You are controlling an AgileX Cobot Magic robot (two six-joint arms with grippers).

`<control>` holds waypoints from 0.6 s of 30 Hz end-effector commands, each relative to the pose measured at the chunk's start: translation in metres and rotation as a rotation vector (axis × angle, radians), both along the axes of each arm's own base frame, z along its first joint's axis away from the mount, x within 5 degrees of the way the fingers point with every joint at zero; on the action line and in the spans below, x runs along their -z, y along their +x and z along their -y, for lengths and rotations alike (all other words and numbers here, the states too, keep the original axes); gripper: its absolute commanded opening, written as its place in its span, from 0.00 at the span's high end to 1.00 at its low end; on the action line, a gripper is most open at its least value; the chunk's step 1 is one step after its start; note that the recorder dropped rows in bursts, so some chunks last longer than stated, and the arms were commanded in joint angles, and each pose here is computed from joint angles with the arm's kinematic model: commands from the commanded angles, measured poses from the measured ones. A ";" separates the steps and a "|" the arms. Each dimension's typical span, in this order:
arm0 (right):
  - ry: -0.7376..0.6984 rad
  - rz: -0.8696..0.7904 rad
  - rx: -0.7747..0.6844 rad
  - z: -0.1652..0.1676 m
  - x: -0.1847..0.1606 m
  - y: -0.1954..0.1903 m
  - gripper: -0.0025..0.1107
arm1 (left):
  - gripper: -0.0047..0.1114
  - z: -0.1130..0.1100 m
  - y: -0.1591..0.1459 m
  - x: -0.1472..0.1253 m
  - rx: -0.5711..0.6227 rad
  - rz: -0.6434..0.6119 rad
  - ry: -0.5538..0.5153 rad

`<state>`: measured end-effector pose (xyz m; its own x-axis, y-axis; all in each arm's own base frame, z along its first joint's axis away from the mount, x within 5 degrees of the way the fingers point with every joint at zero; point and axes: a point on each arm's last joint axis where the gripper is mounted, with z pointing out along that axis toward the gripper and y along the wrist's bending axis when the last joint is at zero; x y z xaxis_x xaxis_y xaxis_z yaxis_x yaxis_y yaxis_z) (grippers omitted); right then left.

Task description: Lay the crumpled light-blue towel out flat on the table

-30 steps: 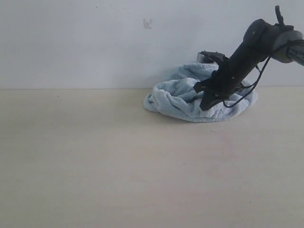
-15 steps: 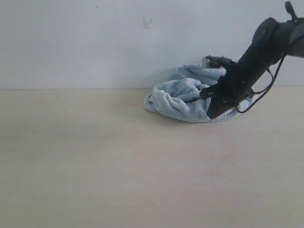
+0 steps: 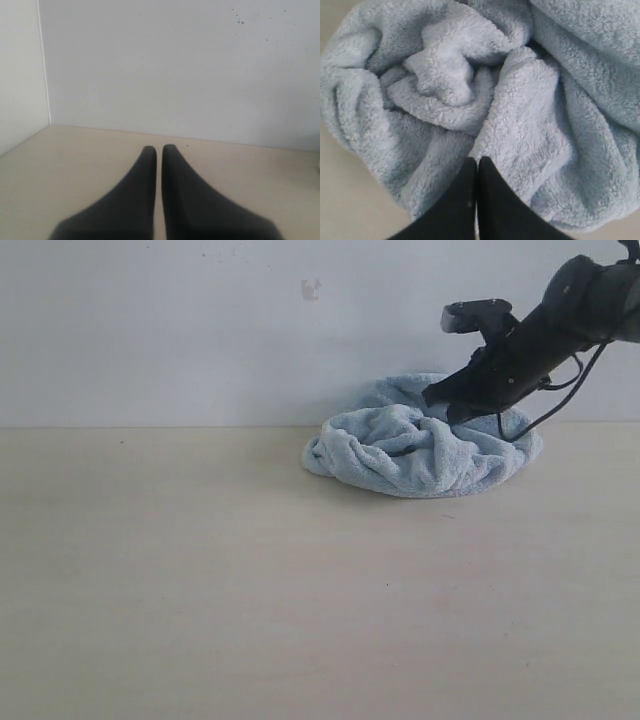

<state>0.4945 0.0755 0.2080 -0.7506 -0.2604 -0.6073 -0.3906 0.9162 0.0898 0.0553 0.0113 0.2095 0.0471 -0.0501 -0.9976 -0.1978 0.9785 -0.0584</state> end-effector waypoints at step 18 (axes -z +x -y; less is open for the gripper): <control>-0.087 -0.232 -0.034 -0.031 0.082 0.012 0.98 | 0.93 0.000 0.000 0.001 0.003 -0.003 0.004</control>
